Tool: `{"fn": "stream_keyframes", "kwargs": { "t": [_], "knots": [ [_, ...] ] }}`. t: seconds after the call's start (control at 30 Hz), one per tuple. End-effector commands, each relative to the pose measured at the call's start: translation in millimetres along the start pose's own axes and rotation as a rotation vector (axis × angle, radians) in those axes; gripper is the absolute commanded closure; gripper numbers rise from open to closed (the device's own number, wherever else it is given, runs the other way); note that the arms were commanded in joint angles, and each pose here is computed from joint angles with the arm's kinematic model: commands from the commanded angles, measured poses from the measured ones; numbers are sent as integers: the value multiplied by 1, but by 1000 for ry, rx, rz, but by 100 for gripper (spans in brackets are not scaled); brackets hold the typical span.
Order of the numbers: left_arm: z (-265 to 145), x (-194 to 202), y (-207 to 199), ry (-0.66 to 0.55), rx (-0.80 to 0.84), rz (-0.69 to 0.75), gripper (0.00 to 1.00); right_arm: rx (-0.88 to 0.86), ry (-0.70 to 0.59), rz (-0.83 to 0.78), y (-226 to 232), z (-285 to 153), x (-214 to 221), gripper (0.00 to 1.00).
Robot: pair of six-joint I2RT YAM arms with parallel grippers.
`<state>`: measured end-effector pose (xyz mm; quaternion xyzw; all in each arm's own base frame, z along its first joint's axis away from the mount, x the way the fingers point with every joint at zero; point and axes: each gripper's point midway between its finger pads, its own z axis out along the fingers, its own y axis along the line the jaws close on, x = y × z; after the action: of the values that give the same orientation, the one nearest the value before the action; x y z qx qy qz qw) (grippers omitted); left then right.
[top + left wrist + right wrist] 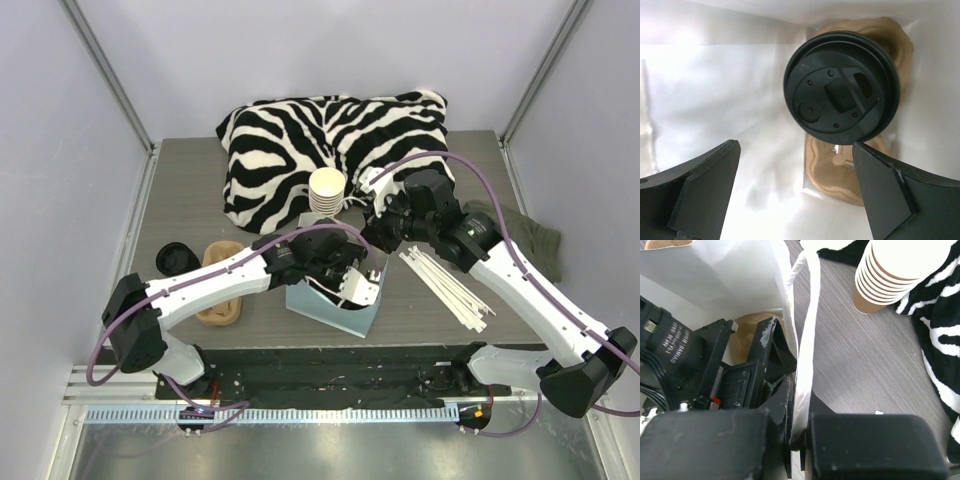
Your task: Pack the takeout coffee
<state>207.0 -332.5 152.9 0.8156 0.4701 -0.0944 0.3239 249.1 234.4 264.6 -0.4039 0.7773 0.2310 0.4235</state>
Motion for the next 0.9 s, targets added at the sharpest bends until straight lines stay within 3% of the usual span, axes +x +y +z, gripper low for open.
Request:
{"fn": "stream_keyframes", "kwargs": {
  "t": [0.0,0.87],
  "knots": [
    [-20,-22,19,-69,-88,14,0,17,-15,-31,-3,-2,1,99],
    [-68,-37,27,-187,20,-114,0,33,-39,-117,-7,-5,-2,99]
  ]
}}
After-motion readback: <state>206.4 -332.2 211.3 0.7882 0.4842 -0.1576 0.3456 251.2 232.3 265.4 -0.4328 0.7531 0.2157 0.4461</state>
